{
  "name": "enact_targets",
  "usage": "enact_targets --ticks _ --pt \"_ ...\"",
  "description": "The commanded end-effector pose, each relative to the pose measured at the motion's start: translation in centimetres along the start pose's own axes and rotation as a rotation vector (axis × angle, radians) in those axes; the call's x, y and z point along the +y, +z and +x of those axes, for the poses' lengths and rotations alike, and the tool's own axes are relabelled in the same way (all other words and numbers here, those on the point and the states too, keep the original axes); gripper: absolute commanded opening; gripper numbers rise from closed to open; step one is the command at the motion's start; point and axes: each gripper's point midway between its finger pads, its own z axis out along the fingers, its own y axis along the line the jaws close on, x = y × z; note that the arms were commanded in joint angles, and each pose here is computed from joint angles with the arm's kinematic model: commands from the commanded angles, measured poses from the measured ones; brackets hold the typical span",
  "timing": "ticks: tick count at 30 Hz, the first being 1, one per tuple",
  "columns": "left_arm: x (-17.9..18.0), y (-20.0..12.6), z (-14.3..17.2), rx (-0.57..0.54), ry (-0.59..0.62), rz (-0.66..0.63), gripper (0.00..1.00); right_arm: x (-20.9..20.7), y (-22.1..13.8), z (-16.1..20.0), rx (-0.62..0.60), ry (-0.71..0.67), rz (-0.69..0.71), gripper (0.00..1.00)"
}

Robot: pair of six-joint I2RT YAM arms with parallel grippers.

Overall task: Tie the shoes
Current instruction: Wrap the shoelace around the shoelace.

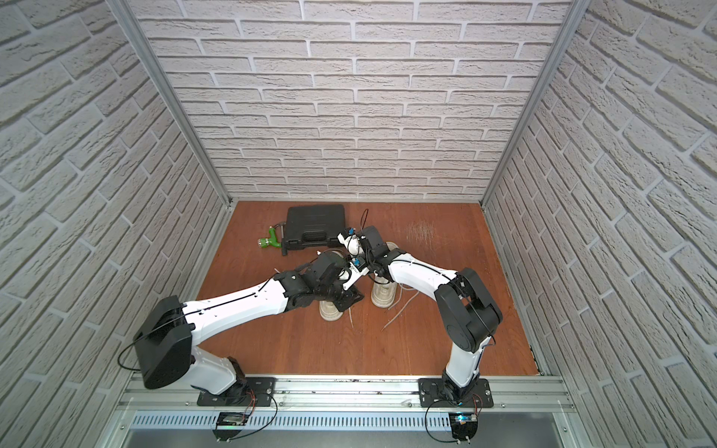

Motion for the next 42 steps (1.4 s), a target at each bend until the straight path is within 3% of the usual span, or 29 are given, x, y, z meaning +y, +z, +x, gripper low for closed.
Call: enact_targets --ticks 1,4,10,17,28,42 --pt "-0.5 -2.2 -2.2 -0.104 0.007 0.04 0.42 2.6 -0.5 -1.3 -0.036 -0.071 -0.067 0.03" --pt "0.9 -4.3 -2.2 -0.143 -0.057 0.052 0.41 2.8 -0.5 -1.2 -0.034 -0.08 -0.08 0.03" --pt "6.9 -7.8 -0.2 -0.201 -0.243 -0.005 0.4 3.1 -0.4 -1.0 -0.032 -0.092 -0.1 0.03" --pt "11.8 -7.6 0.8 -0.246 -0.452 0.055 0.38 3.3 -0.5 -0.9 -0.032 -0.098 -0.103 0.03" --pt "13.3 -4.3 -0.7 -0.269 -0.499 0.167 0.33 3.3 -0.6 -0.7 -0.023 -0.104 -0.098 0.03" --pt "13.1 -3.7 -1.3 -0.283 -0.486 0.19 0.23 3.4 -0.4 -0.6 -0.019 -0.106 -0.103 0.03"
